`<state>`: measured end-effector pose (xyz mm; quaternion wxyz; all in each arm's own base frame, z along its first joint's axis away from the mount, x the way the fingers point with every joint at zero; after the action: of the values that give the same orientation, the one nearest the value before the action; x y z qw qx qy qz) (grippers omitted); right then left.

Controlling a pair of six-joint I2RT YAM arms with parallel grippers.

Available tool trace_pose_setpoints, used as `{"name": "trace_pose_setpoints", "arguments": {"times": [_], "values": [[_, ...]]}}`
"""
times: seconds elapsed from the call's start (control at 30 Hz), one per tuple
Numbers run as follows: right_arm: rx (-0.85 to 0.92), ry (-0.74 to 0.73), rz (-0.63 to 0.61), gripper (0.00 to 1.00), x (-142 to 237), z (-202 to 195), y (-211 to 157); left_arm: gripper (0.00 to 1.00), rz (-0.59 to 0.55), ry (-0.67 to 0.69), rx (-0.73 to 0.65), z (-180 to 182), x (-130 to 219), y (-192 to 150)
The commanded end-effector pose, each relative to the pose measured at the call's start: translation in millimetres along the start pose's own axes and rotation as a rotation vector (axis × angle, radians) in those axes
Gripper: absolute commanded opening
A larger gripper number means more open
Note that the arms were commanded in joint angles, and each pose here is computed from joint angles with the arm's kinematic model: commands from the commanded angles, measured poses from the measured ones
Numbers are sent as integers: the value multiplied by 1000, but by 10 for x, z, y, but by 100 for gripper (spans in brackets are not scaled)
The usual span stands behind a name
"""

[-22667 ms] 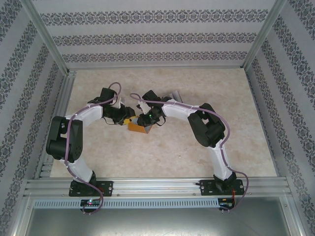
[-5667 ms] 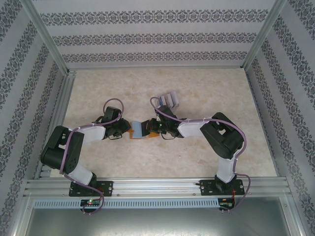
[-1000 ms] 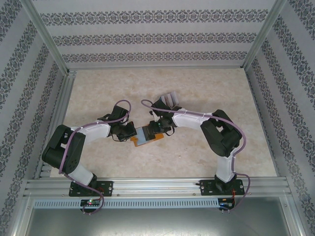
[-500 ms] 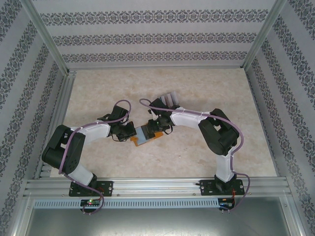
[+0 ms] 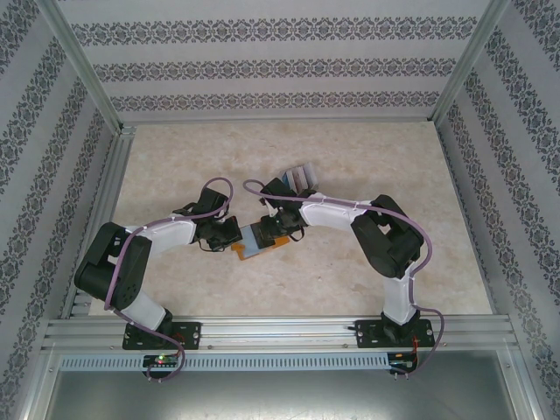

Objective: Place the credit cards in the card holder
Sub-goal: Insert the credit card into the card slot.

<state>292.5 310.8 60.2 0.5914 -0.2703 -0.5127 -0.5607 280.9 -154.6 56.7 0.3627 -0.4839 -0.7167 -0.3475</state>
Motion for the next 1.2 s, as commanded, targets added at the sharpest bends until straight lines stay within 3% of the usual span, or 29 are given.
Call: {"name": "trace_pose_setpoints", "arguments": {"times": [0.0, 0.27, 0.5, 0.7, 1.17], "values": [[39, 16, 62, 31, -42, 115, -113, 0, 76, 173, 25, 358, -58, -231], [5, 7, -6, 32, 228, 3, 1, 0, 69, 194, 10, 366, -22, -214], [-68, 18, -34, 32, 238, -133, 171, 0, 65, 192, 9, 358, -14, -202], [-97, 95, -31, 32, 156, -38, 299, 0, 65, 195, 6, 358, -5, -202], [-68, 103, -3, 33, -68, 76, 407, 0, 70, 198, 4, 366, -32, -195]]}}
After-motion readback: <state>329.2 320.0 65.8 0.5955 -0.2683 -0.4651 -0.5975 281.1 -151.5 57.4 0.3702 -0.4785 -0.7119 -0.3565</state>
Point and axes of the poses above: each hand's point on the last joint's axis, 136 mm out from that joint toward the fingers, its own x axis back along the fingers, its own z axis along the line the jaws close on, y = z × x, the point moved 4 cm from there along x, back along the fingers, and after that the axes turned 5 degrees about -x, right-handed, at the moved point
